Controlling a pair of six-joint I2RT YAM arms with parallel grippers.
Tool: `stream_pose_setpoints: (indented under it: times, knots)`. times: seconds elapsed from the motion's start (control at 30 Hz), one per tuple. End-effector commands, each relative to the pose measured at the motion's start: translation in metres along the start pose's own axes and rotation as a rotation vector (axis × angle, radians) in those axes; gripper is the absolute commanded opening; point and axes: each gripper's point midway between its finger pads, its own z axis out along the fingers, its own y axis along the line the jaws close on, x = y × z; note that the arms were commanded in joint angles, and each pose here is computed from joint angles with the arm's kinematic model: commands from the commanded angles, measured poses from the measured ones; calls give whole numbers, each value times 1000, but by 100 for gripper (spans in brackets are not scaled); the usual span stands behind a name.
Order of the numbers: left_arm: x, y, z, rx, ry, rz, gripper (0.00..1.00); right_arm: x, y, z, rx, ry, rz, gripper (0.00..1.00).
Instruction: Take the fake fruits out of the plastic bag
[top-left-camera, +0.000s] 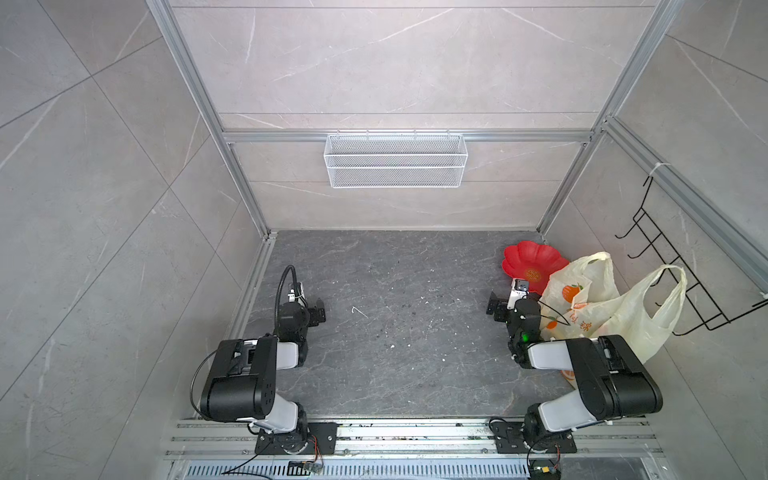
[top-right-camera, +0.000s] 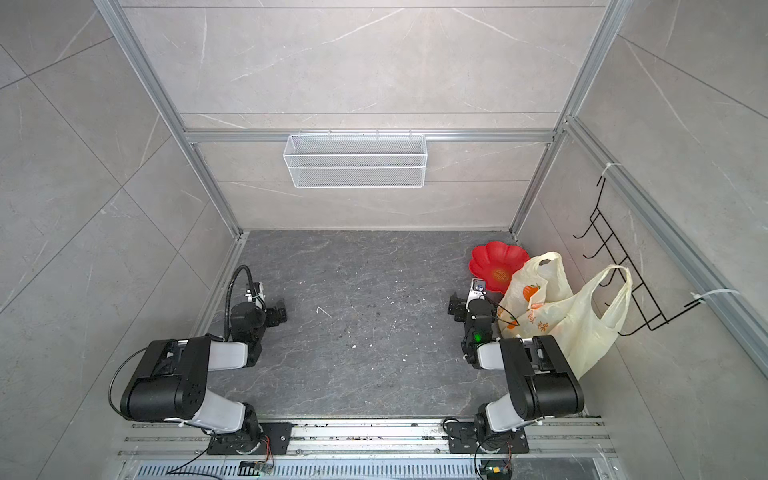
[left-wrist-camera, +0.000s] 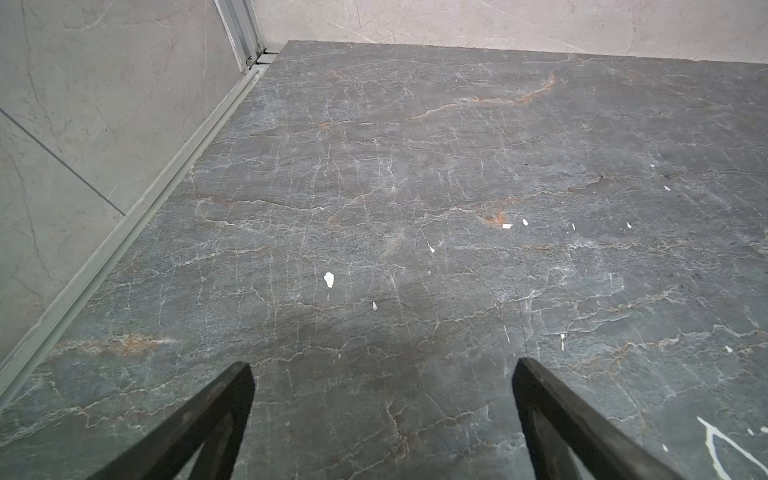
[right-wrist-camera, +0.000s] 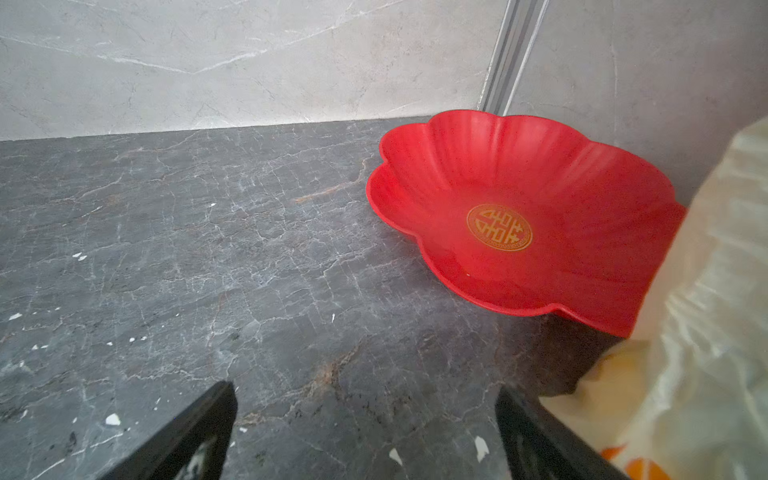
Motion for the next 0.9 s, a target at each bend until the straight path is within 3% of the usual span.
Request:
stream_pose_setpoints:
  times: [0.0,0.87]
  knots:
    - [-19,0,2,4,-49,4,100,-10,4,1,-16,-28,4,100]
    - [-21,-3,-2,10,-65,24,100,-13,9,-2,-45,-45,-7,100]
